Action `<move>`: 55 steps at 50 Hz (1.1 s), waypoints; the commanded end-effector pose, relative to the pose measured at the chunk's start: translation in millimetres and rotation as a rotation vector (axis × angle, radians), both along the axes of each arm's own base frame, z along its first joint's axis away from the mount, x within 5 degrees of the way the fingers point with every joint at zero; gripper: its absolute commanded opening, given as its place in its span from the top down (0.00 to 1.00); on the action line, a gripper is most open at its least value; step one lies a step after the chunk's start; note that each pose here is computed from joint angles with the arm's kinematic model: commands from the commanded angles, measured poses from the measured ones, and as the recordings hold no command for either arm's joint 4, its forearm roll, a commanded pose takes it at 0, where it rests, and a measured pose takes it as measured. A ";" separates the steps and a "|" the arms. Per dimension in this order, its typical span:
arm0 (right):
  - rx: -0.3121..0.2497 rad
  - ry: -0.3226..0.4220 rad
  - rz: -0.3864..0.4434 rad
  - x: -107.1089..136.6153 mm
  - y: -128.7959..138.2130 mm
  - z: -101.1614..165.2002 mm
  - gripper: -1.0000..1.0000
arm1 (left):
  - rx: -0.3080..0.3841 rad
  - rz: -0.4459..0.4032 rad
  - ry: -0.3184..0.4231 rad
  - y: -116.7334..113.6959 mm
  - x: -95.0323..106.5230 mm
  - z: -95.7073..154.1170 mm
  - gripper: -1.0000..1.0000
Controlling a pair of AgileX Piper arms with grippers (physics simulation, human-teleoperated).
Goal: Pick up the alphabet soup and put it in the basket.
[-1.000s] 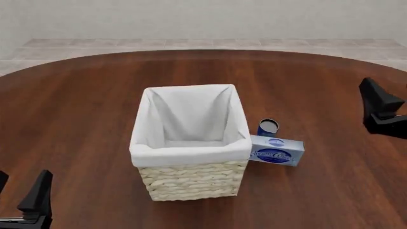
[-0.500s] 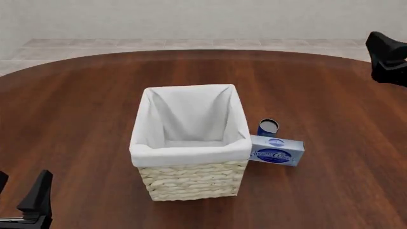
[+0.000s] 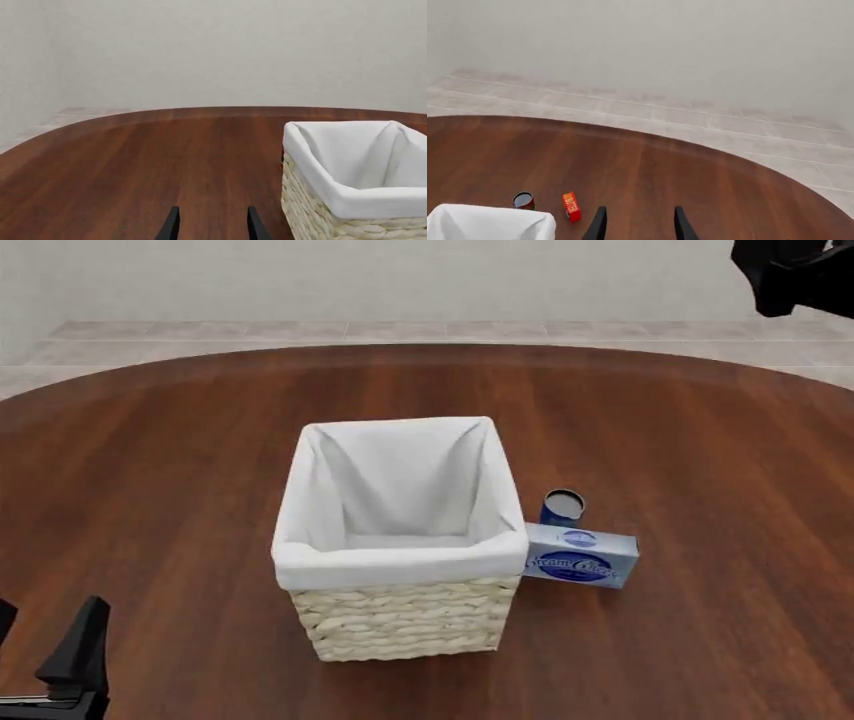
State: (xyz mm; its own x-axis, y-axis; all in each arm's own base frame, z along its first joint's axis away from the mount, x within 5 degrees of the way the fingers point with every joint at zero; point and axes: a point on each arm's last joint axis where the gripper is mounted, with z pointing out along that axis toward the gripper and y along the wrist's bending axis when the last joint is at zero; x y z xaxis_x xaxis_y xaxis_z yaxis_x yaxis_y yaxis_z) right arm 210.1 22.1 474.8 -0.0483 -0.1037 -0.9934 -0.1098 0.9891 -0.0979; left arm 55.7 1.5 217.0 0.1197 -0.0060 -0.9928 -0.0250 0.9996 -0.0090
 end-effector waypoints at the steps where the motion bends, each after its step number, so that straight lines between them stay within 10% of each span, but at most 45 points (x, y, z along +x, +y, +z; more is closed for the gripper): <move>1: 0.000 0.060 0.022 13.9 6.6 20.8 0.00 | 0.002 0.001 0.001 0.0 0.0 -0.1 0.00; 17: 0.028 0.183 0.110 32.8 33.0 28.6 0.00 | 0.003 -0.005 0.000 -0.3 0.0 0.0 0.00; 55: 0.001 0.326 0.028 63.3 17.0 -1.9 0.00 | 0.010 -0.018 0.005 -1.1 0.1 -0.4 0.00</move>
